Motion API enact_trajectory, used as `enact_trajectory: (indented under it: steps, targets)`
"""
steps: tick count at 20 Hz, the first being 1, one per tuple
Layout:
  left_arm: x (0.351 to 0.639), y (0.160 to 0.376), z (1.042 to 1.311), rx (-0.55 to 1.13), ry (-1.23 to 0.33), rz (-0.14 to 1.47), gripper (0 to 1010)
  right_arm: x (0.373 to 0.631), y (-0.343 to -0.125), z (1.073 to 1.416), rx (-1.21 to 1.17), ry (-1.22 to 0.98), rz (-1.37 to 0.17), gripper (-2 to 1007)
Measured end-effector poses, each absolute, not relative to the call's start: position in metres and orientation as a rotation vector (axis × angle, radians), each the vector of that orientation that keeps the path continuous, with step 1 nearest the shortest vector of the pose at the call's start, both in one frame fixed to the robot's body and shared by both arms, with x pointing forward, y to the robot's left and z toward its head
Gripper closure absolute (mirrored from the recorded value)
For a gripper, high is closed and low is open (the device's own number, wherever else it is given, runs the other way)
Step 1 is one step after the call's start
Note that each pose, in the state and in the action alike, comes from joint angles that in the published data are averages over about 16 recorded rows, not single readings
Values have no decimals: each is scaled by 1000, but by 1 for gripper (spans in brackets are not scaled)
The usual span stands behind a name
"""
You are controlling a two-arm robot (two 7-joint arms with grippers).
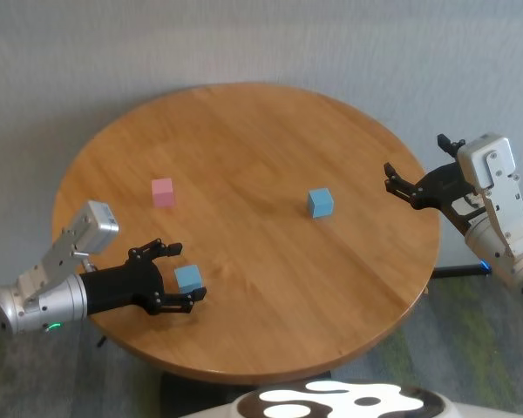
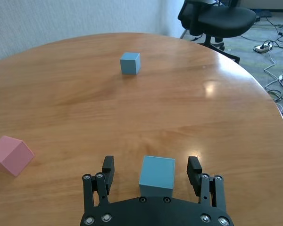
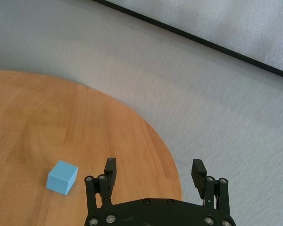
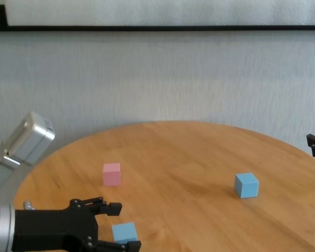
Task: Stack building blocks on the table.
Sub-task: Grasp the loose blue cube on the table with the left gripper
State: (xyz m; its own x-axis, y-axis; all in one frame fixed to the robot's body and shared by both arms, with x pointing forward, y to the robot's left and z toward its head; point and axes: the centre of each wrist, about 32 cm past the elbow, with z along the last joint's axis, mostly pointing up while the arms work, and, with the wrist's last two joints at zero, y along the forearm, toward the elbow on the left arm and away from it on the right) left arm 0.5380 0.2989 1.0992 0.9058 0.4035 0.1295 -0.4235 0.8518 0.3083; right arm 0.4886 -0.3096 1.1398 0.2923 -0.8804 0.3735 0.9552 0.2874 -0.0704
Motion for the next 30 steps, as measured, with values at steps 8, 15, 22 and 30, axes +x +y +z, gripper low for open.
enact_trajectory:
  steps: [8, 15, 22, 30]
  targets:
    - [538, 298, 1100, 351, -36, 440, 10, 489, -310, 1140, -304, -285, -1248, 0]
    - [538, 298, 1101, 383, -14, 448, 10, 489, -310, 1140, -304, -285, -1248, 0]
    - [538, 297, 1100, 408, -1, 454, 10, 489, -310, 1140, -304, -285, -1248, 0]
    - [538, 298, 1100, 406, -3, 450, 61, 489, -310, 1140, -304, -285, -1248, 0]
